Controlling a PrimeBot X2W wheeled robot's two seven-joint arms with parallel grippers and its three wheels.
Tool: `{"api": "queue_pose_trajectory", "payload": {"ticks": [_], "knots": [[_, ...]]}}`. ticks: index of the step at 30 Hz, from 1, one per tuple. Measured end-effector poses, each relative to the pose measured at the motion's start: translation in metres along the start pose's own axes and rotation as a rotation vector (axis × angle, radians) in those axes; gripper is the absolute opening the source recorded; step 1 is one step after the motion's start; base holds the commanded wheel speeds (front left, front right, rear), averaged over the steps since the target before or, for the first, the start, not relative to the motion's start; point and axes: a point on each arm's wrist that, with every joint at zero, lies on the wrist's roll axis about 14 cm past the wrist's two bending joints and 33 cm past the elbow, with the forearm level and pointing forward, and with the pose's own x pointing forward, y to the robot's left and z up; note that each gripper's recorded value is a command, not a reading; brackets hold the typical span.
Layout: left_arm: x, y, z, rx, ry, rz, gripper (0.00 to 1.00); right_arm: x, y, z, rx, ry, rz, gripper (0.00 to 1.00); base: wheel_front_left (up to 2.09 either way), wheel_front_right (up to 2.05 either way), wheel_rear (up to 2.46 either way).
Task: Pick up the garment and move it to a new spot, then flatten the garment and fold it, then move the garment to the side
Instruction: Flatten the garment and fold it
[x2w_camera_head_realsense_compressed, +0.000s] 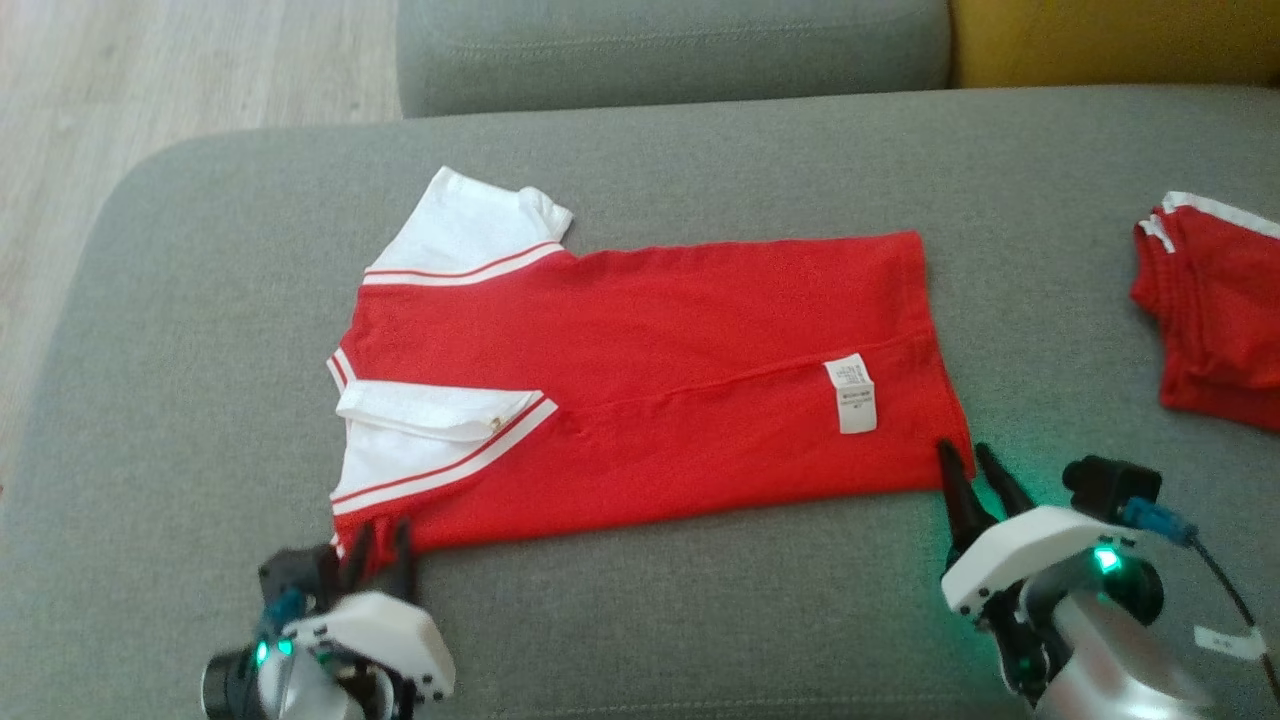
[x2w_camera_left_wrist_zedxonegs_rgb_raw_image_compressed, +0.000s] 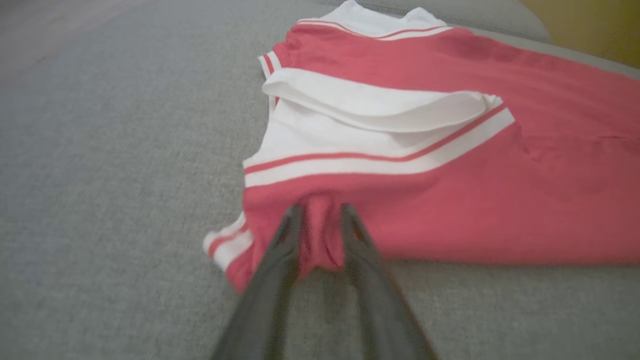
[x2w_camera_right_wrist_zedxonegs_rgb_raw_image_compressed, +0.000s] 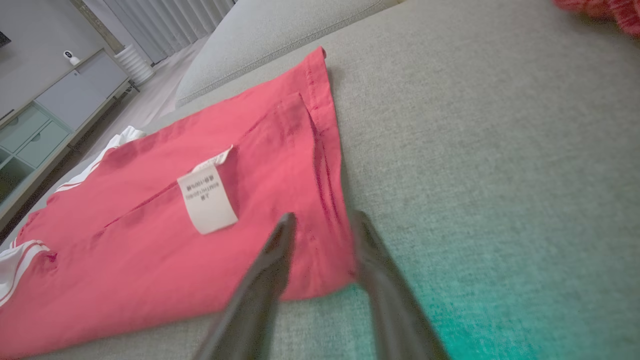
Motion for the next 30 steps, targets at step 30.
{"api": "queue_pose_trajectory", "payload": {"ticks": [30], "knots": [[0.179,0.000,0.140,0.424,-0.091,-0.136,1.00,0.157,-0.018,0.058,-0.279,0.187,0.004,0.86,0.00,0.00,0.00]]}}
